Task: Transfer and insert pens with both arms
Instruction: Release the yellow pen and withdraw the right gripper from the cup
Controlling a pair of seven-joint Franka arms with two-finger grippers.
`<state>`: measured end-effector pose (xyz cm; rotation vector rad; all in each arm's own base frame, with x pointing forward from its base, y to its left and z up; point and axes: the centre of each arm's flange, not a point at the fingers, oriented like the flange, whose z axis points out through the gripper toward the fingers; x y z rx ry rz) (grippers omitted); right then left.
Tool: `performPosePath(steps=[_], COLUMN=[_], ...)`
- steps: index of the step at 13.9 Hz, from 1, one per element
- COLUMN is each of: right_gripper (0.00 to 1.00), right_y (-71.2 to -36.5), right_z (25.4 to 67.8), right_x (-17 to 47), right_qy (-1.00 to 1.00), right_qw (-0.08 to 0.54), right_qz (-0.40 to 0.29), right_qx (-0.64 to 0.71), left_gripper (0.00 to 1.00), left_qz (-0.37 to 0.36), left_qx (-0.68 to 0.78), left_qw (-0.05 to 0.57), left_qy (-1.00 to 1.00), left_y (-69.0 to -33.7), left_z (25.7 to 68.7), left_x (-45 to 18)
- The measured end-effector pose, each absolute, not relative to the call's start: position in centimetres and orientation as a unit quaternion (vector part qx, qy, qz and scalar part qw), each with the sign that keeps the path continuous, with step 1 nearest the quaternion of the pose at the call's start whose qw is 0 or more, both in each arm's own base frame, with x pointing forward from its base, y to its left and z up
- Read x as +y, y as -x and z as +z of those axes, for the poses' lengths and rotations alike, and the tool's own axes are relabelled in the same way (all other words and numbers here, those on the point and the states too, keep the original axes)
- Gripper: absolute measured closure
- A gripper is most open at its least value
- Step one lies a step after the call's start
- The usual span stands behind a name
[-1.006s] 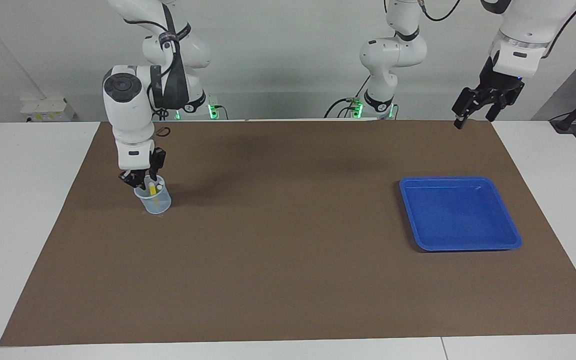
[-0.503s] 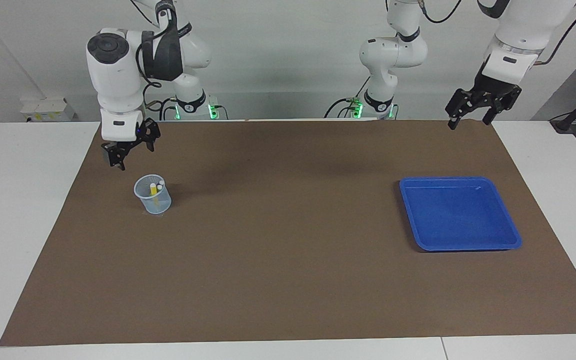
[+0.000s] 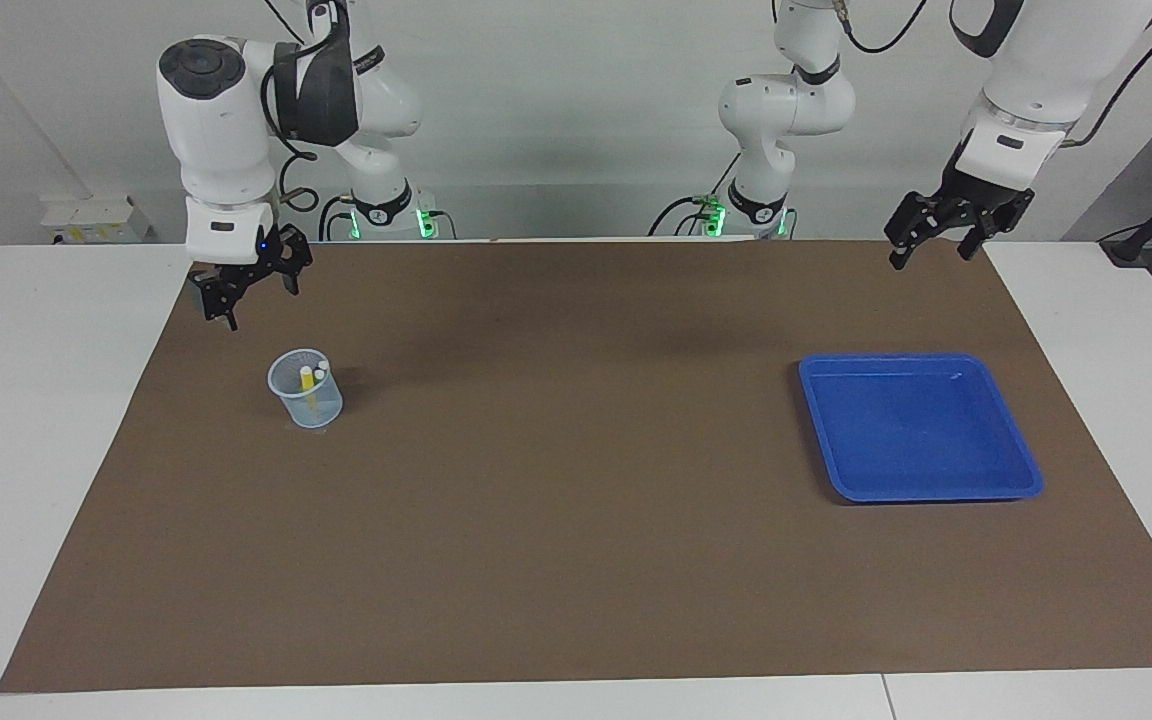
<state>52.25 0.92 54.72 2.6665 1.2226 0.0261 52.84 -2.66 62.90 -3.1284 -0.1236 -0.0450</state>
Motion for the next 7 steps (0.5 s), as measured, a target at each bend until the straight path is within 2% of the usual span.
performPosePath(steps=[2, 7], right_gripper=[0.0, 0.0], right_y=[-53.0, -53.0], right_z=[57.1, 58.2], right_x=[1.6, 1.2], right_qy=[-0.92, -0.969], right_qw=[0.06, 0.018], right_qz=[0.052, 0.033], right_qx=[0.383, 0.245], left_gripper=[0.0, 0.0], left_qz=[-0.012, -0.034], left_qx=[-0.042, -0.041], left_qw=[0.005, 0.004], left_qy=[0.999, 0.999], left_y=[-52.9, -53.9], left_z=[62.5, 62.2], left_x=[-2.4, -2.5])
